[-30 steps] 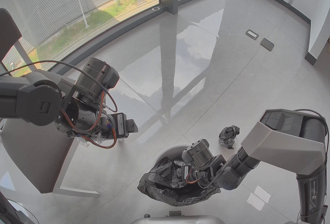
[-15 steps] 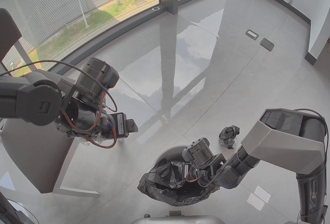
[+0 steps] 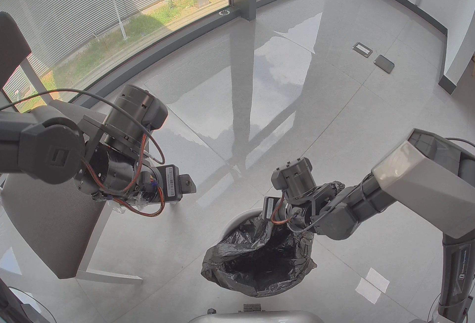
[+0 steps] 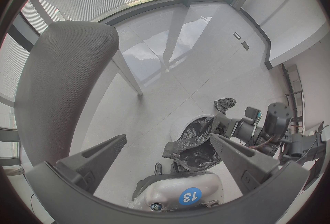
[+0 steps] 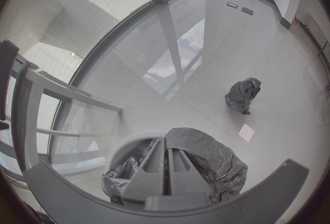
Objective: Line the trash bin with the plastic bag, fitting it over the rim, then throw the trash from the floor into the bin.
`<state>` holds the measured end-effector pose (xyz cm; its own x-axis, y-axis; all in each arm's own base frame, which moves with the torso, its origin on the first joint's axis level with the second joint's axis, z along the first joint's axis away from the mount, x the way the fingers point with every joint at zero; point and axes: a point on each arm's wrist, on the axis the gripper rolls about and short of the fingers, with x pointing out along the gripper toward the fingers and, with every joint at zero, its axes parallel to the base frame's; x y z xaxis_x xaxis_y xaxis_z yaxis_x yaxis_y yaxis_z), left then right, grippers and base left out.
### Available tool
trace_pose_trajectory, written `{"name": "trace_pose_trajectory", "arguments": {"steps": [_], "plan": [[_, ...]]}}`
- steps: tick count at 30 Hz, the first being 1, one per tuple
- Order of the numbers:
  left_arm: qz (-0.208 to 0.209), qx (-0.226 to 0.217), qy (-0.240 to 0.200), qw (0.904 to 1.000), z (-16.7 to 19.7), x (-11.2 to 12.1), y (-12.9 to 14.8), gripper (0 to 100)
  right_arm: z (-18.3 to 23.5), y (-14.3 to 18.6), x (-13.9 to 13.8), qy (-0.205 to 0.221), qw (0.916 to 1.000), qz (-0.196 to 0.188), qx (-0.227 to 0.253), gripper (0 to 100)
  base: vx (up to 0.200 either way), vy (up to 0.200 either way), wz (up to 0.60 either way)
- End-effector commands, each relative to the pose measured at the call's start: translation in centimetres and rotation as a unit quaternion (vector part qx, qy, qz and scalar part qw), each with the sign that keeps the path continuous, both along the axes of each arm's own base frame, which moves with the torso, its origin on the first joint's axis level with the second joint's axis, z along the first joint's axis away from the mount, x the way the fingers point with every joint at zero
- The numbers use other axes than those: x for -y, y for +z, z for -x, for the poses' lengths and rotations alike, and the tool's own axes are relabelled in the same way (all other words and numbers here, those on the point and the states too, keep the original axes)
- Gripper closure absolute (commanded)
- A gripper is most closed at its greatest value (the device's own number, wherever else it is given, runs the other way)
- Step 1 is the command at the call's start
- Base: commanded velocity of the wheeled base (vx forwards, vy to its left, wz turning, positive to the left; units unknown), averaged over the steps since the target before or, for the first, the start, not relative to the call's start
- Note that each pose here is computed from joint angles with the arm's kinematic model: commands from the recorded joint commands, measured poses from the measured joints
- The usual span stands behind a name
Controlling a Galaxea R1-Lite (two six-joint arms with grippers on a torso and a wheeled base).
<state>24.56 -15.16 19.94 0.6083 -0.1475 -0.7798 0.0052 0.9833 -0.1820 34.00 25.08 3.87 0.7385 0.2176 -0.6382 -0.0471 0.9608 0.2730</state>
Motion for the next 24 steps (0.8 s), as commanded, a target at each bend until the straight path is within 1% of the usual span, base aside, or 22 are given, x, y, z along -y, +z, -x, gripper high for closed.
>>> {"name": "trace_pose_trajectory", "arguments": {"steps": [1,10,14,15,21,24], "plan": [[0.0,0.001,0.0,1.0,0.4,-0.3,0.1,0,-0.8,2.2,-0.8,0.001,0.9995,-0.02,0.026,100,0.0,0.0,0.0],[-0.005,-0.005,0.003,1.0,1.0,-0.8,-0.2,0,-1.8,4.1,-1.7,0.002,0.9983,-0.035,0.047,100,0.0,0.0,0.0],[-0.005,-0.005,0.003,1.0,1.2,-0.9,-0.2,0,-1.9,4.0,-1.8,0.002,0.9982,-0.035,0.048,100,0.0,0.0,0.0],[-0.005,-0.005,0.003,1.0,1.2,-0.9,-0.2,0,-1.9,4.0,-1.8,0.002,0.9982,-0.035,0.048,0,0.0,0.0,0.0],[-0.006,-0.006,0.0,1.0,1.3,-0.8,-0.3,0,-2.9,3.8,-2.6,-0.003,0.9971,-0.045,0.061,0,0.0,0.0,0.0],[-0.008,-0.006,-0.004,0.9999,1.4,-0.7,-0.4,0,-2.7,3.8,-2.9,0.001,0.9971,-0.045,0.061,0,0.0,0.0,0.0]]}}
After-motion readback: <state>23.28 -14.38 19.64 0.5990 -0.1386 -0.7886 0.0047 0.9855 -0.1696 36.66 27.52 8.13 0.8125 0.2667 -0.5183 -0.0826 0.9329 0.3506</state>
